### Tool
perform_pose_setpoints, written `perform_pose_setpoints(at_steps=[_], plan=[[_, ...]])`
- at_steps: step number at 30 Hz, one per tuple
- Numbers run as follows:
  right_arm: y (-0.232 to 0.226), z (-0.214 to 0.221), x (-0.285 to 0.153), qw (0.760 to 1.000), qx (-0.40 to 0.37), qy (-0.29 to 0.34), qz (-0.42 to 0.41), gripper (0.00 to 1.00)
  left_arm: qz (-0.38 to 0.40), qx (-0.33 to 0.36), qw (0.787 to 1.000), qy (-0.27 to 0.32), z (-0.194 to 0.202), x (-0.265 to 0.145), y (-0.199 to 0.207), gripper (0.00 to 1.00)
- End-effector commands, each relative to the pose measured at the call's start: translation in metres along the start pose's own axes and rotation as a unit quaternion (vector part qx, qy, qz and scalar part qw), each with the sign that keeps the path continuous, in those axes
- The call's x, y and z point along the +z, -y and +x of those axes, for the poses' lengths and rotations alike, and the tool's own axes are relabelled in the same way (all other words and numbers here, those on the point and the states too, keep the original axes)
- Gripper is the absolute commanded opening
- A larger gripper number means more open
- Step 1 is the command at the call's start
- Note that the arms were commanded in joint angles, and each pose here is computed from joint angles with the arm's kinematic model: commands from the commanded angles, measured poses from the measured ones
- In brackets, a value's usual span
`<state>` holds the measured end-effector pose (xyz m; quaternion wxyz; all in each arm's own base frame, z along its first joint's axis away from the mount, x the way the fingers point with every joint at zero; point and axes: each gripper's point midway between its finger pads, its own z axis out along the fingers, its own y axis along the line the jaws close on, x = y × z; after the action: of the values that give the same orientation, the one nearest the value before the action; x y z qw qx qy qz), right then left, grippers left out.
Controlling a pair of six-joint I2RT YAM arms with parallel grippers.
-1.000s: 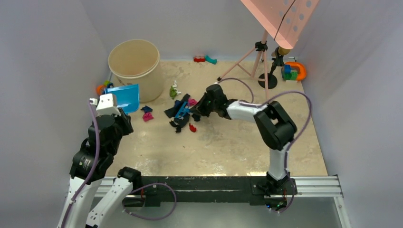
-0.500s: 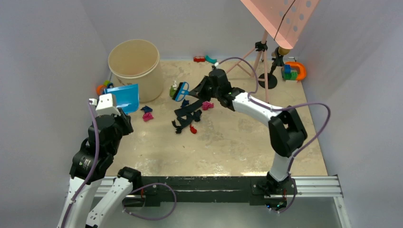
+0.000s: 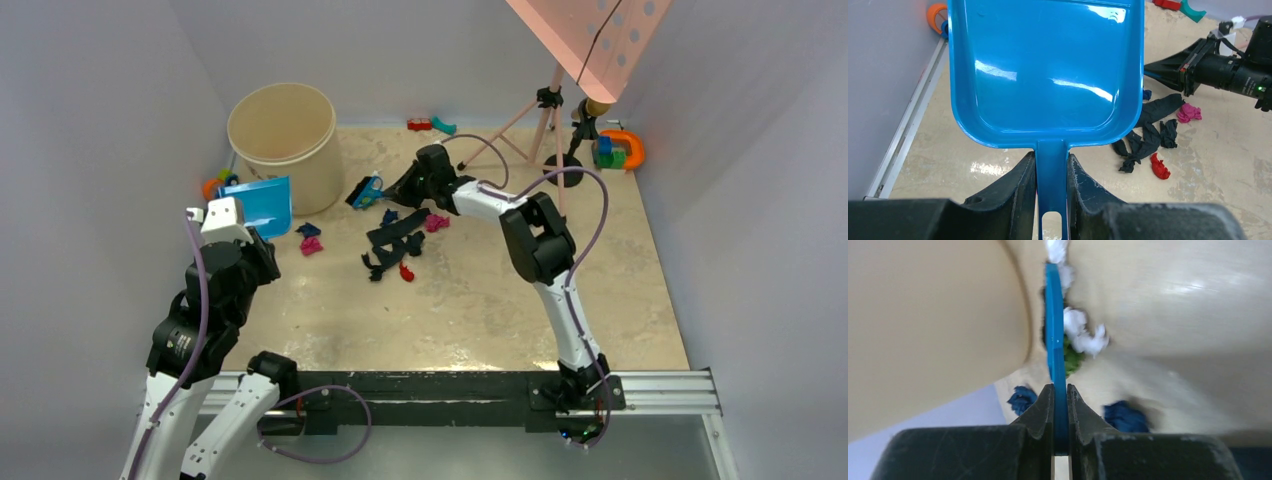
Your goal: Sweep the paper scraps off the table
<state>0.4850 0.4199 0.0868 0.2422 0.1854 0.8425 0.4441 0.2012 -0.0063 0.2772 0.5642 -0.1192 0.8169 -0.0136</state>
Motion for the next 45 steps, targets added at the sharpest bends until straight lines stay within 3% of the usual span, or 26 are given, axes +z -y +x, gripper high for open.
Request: perform_pose_setpoints(at_steps=[1, 3, 6, 9, 12, 17, 21, 30, 35, 38, 42, 45], plan=[[0.040, -0.012, -0.027, 0.988, 0.078, 0.029, 0.129, 0.00, -0.013, -0.010, 1.000, 0.011, -0.004, 0.001, -0.004, 0.00], [0.058, -0.009, -0.055, 0.980, 0.081, 0.045, 0.177, 0.00, -0.016, -0.012, 1.000, 0.013, -0.005, 0.000, -0.005, 0.00], [0.058, -0.008, -0.108, 0.976, 0.079, 0.081, 0.185, 0.00, -0.016, -0.013, 1.000, 0.013, -0.004, 0.000, -0.005, 0.00], [0.036, -0.004, -0.140, 0.988, 0.041, 0.089, 0.116, 0.00, -0.013, -0.013, 1.000, 0.013, -0.005, 0.000, -0.004, 0.00], [-0.015, 0.018, -0.149, 0.998, -0.039, 0.036, -0.026, 0.00, -0.013, -0.014, 1.000, 0.014, -0.006, -0.001, -0.005, 0.00], [-0.063, 0.065, -0.138, 0.989, -0.119, -0.047, -0.076, 0.00, -0.018, -0.015, 1.000, 0.018, -0.006, -0.002, -0.007, 0.00], [-0.090, 0.099, -0.124, 0.983, -0.110, -0.071, -0.128, 0.00, -0.019, -0.014, 1.000, 0.016, -0.005, -0.002, -0.007, 0.00], [-0.120, 0.156, -0.067, 0.973, -0.108, -0.123, -0.161, 0.00, -0.014, -0.015, 1.000, 0.015, -0.005, -0.002, -0.006, 0.00], [-0.095, 0.157, -0.023, 0.983, -0.088, -0.116, -0.108, 0.00, -0.012, -0.014, 1.000, 0.013, -0.005, -0.001, -0.005, 0.00], [-0.051, 0.148, -0.006, 0.994, -0.066, -0.089, 0.004, 0.00, -0.013, -0.014, 1.000, 0.013, -0.004, -0.001, -0.005, 0.00], [0.001, 0.131, -0.027, 0.989, -0.045, -0.063, 0.125, 0.00, -0.016, -0.014, 1.000, 0.013, -0.004, -0.001, -0.006, 0.00], [0.015, 0.109, -0.072, 0.987, -0.052, -0.024, 0.150, 0.00, -0.015, -0.014, 1.000, 0.014, -0.004, -0.001, -0.006, 0.00]])
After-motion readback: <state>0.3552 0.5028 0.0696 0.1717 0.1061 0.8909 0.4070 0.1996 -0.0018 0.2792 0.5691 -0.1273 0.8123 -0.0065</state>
